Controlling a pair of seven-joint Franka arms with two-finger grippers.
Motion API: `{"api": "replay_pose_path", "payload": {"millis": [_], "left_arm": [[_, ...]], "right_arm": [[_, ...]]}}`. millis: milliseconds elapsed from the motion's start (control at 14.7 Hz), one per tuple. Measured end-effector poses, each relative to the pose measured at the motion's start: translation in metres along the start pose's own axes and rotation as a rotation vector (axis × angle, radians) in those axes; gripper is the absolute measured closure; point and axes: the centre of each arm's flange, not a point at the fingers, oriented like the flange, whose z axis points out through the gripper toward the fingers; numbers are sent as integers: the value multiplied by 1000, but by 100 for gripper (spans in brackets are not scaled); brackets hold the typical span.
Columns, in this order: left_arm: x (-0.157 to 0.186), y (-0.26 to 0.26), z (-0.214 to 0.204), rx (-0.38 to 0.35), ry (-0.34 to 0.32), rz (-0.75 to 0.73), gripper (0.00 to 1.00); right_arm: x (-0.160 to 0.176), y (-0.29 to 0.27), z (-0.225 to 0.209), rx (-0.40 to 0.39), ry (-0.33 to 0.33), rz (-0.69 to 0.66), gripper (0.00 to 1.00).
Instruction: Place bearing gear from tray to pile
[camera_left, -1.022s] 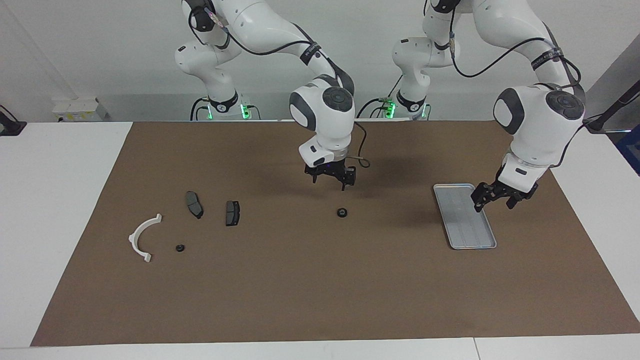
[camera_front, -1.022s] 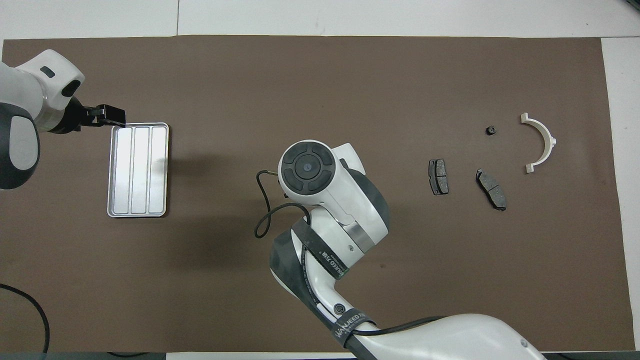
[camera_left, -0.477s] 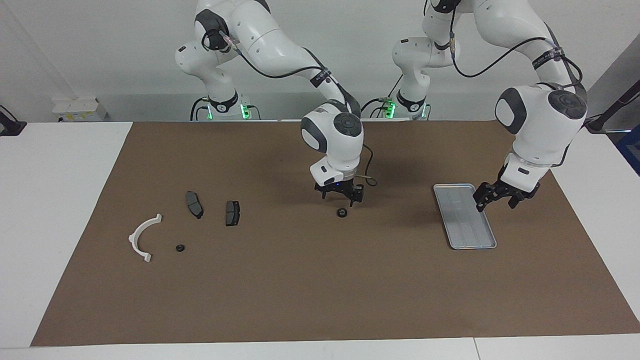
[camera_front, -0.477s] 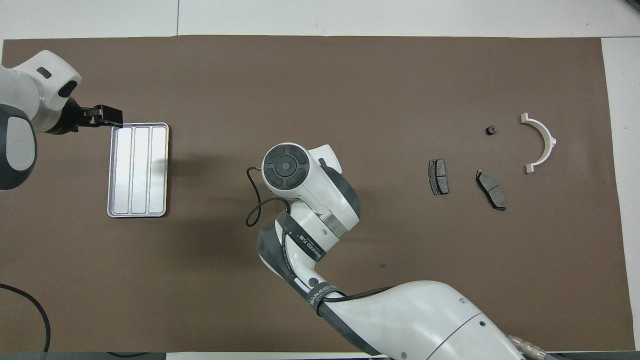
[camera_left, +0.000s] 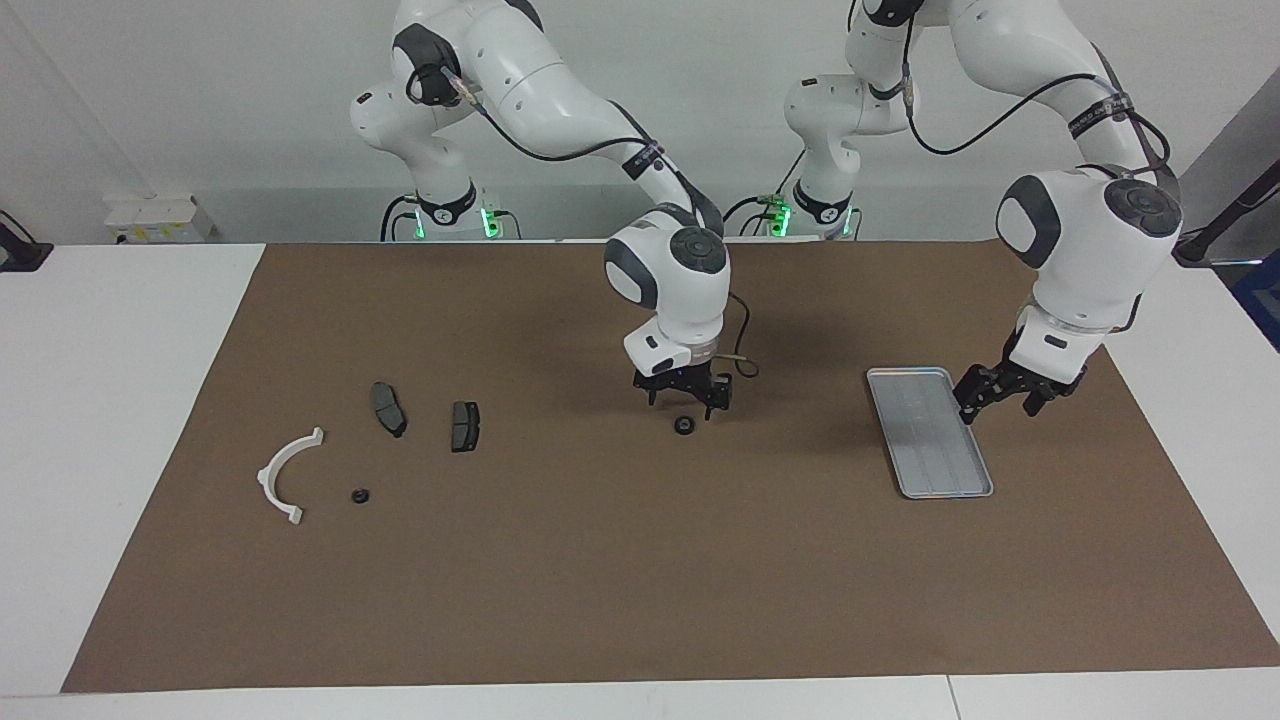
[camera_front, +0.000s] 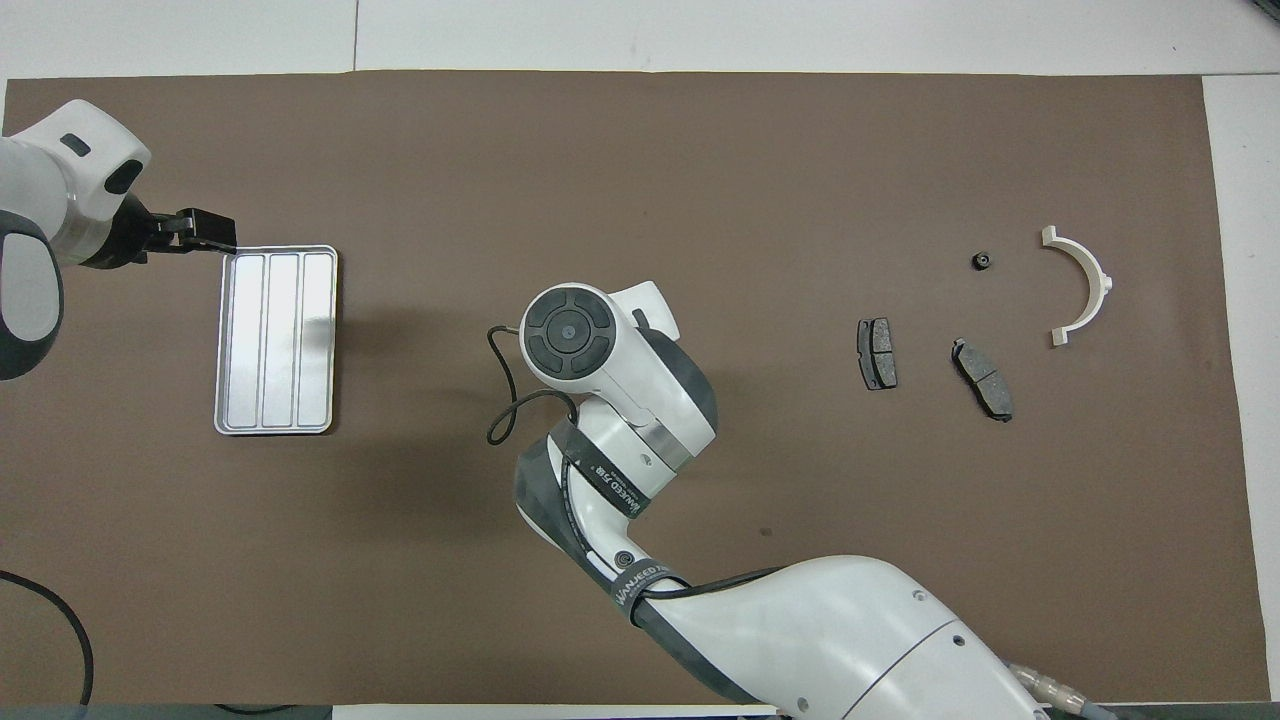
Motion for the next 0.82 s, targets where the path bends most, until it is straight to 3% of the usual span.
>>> {"api": "replay_pose_path", "payload": {"millis": [681,818], "left_arm": [[0,3,1,-2,1,5,0],[-1,3,3,-2,0,5,0]], "right_arm": [[-5,-2,24,-20,5,-19,0],[-6,-2,25,-22,4,-22,8]]}}
